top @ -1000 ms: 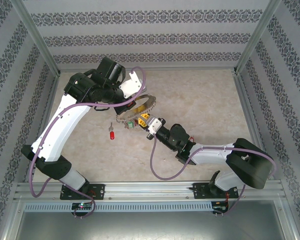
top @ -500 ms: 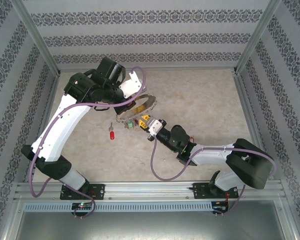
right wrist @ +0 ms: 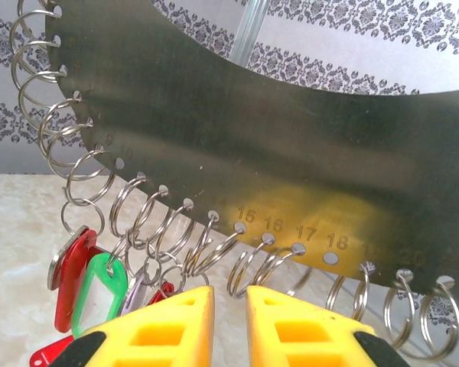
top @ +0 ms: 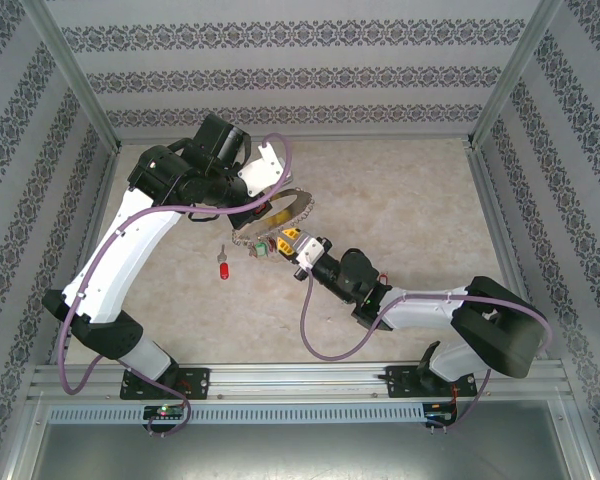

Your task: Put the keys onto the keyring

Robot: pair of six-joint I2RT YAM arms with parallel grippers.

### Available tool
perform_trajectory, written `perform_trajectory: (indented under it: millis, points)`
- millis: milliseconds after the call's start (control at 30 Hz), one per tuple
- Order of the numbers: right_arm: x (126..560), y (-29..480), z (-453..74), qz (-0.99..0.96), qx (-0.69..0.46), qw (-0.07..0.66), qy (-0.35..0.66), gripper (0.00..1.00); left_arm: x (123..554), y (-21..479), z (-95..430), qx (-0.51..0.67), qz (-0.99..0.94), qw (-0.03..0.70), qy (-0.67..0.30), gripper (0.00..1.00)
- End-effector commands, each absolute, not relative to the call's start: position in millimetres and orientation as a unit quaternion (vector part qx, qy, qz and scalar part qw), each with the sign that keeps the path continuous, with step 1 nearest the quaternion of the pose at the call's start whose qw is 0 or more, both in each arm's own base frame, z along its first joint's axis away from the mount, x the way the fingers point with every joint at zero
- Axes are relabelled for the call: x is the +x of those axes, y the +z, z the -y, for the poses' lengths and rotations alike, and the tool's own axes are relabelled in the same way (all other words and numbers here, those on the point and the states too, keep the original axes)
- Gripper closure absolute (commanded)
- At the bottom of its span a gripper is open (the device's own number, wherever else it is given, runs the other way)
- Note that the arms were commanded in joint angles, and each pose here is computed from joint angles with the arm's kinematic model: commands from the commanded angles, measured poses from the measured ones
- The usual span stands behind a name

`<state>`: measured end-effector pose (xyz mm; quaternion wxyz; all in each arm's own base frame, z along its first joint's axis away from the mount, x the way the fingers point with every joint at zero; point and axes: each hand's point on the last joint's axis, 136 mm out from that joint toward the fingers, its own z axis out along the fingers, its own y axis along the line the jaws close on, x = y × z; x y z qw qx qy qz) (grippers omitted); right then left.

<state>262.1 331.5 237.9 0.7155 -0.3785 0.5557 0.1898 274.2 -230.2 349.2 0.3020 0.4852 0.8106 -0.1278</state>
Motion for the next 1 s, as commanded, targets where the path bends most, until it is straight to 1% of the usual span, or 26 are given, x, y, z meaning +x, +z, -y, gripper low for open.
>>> perform_trajectory:
  millis: [0, 333, 433, 967]
  points:
    - [264, 254, -335, -0.542, -0.363, 0.731, 0.201, 0.80, 269, 361, 232, 0.483, -0.807, 0.314, -0.130, 1.00]
    - [261, 247, -338, -0.546, -0.368, 0.726, 0.200, 0.81, 270, 360, 230, 0.481, -0.809, 0.314, -0.124, 1.00]
    - [260, 252, -343, -0.540, -0.370, 0.726, 0.209, 0.84, 270, 360, 231, 0.480, -0.809, 0.314, -0.125, 1.00]
    - [267, 259, -341, -0.539, -0.351, 0.742, 0.190, 0.80, 270, 360, 228, 0.479, -0.812, 0.312, -0.119, 1.00]
